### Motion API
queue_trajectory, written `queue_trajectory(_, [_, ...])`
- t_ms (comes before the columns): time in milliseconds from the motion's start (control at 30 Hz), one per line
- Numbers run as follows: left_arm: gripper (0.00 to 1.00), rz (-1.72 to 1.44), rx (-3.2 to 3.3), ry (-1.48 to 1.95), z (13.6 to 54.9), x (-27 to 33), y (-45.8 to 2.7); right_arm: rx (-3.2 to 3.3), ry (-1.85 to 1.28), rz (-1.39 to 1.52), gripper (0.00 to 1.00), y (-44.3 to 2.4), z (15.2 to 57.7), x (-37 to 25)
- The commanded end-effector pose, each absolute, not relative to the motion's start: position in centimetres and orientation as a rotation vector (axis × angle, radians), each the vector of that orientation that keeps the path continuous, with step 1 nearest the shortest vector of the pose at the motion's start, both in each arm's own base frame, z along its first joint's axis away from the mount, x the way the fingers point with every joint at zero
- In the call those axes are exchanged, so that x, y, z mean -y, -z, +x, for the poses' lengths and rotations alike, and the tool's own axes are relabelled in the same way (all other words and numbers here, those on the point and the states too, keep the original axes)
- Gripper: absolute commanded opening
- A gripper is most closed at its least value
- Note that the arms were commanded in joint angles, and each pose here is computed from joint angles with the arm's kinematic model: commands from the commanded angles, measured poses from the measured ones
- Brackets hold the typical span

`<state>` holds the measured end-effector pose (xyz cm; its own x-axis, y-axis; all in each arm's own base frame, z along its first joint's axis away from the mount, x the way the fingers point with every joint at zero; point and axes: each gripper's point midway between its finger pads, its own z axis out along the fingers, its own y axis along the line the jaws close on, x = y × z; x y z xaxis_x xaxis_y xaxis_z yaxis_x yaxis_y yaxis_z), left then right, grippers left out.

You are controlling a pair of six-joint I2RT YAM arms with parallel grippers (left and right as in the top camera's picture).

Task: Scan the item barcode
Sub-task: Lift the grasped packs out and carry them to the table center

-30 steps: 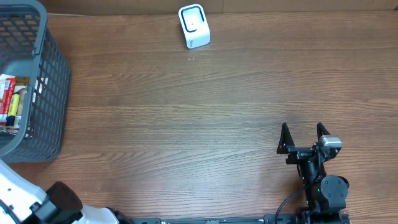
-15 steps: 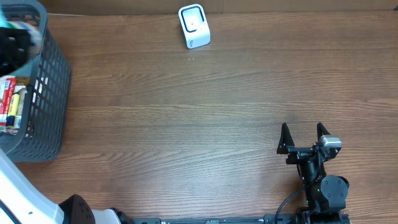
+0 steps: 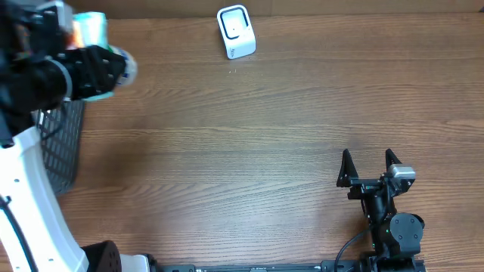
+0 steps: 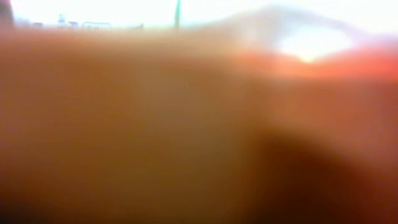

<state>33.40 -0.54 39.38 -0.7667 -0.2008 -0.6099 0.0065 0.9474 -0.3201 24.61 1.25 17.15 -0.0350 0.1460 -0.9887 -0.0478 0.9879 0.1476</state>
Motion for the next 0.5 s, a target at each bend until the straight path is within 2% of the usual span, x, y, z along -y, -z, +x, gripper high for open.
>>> queue_trajectory(0, [0.17, -0.091, -2.426, 0.331, 32.8, 2.1, -39.4, -1.593, -0.149, 0.077, 1.0, -17.0, 24.6, -1.1])
queue_trajectory(200, [0.17, -0.047, -2.574, 0.323, 32.8, 6.3, -34.7, -1.593, -0.149, 0.077, 1.0, -17.0, 24.6, -1.1])
queue_trajectory(467, [0.13, 0.002, -2.686, 0.303, 33.4, 13.1, -27.3, -1.593, -0.149, 0.077, 1.0, -17.0, 24.6, -1.1])
